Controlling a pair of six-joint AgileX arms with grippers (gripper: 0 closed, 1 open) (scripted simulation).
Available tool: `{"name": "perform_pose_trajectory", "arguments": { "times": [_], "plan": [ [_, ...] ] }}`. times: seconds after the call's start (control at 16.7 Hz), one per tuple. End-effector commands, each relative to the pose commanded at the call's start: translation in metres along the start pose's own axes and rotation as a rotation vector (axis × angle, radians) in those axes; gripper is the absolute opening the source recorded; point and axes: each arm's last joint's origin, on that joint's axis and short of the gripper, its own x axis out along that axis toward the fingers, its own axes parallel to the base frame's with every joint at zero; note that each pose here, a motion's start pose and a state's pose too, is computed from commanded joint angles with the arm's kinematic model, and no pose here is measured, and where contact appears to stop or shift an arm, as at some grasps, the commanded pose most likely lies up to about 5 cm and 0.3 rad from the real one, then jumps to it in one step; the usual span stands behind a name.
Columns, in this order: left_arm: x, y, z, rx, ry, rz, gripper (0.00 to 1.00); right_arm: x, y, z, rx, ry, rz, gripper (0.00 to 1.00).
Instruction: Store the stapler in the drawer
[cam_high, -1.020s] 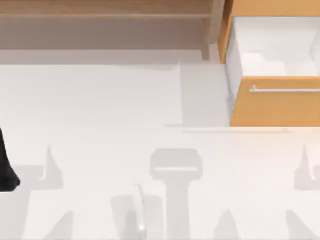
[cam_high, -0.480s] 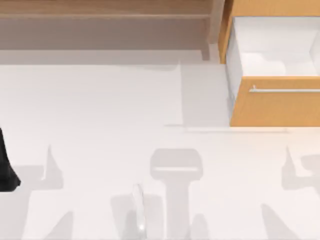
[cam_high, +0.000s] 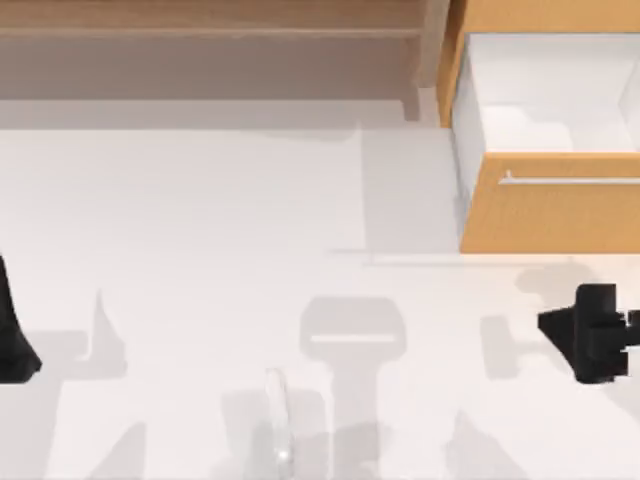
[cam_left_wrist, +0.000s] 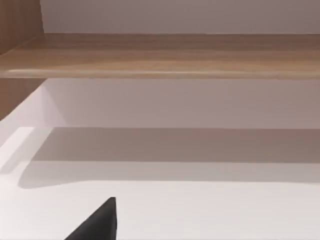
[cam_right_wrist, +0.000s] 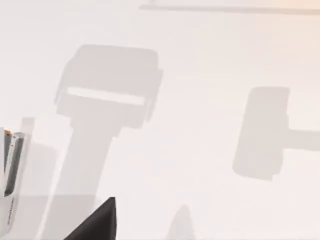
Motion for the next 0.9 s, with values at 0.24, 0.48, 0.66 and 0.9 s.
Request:
{"name": "perform_pose_trajectory", "arguments": {
  "times": [0.24,0.48,0.66,0.9],
  "plan": [
    [0.000,0.000,0.000,0.000,0.000,0.000,1.00,0.045,0.043,0.022,0.097,0.409,-0.031,1.00],
    [0.000,0.000,0.000,0.000,0.000,0.000,1.00,0.101,0.099,0.030,0.125,0.689,-0.161,1.00],
    [0.000,0.000,0.000,0.000,0.000,0.000,1.00,0.140,0.144,0.027,0.092,0.772,-0.265,1.00],
    [0.000,0.000,0.000,0.000,0.000,0.000,1.00,0.177,0.199,0.018,0.019,0.749,-0.353,1.00]
  ]
}}
